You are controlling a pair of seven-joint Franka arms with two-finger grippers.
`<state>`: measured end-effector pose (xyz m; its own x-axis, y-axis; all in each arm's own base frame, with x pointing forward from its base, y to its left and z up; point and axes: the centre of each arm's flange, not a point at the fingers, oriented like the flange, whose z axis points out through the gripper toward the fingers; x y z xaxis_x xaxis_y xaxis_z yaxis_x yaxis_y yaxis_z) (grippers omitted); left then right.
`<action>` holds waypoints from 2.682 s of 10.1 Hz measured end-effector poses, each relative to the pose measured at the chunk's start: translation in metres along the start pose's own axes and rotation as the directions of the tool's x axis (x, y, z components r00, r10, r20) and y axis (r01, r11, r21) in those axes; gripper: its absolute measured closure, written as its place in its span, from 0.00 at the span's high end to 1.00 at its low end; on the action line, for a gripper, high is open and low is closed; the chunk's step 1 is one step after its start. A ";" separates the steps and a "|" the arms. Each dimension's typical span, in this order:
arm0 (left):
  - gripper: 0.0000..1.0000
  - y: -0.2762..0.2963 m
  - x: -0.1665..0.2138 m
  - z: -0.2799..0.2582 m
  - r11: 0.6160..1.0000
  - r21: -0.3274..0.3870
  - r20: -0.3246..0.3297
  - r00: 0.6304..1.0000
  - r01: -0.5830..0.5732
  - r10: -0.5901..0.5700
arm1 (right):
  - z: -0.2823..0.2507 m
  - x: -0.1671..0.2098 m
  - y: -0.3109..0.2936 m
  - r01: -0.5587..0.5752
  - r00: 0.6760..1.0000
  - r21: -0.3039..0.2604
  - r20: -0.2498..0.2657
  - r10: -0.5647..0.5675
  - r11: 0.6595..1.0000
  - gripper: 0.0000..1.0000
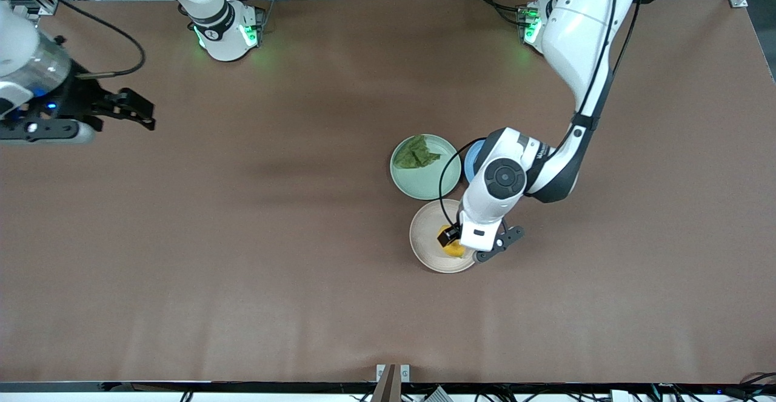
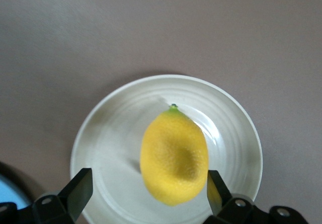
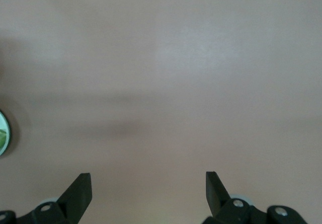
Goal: Pick lemon and lettuce from plates
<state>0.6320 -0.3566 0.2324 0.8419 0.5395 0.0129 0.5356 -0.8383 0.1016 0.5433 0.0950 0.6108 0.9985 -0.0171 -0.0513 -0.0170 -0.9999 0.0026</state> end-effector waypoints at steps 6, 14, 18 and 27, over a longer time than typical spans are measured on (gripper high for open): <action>0.70 0.007 -0.008 0.023 0.996 -0.051 -0.018 0.997 0.069 -0.070 | 0.025 -0.012 -0.100 0.112 0.993 -0.019 0.026 -0.112 0.993 1.00; 0.66 0.005 0.016 -0.023 0.994 -0.045 -0.036 0.995 0.096 -0.097 | 0.102 -0.085 -0.303 0.066 0.997 -0.076 0.037 -0.063 0.995 1.00; 0.66 -0.039 0.042 -0.072 0.998 0.016 -0.027 0.998 0.054 -0.053 | 0.158 -0.120 -0.371 0.054 0.996 -0.081 0.068 -0.048 0.995 1.00; 0.66 -0.180 0.092 -0.086 0.985 0.107 0.039 0.990 -0.136 0.133 | 0.318 -0.143 -0.475 -0.248 0.969 -0.017 0.010 0.248 0.969 0.99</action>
<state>0.6076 -0.1493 0.3004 0.9075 0.4199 -0.0130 0.4198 -0.9076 -0.0086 0.3927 0.5721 0.2997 0.9625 -0.2647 -0.0593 -0.2632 -0.9642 0.0319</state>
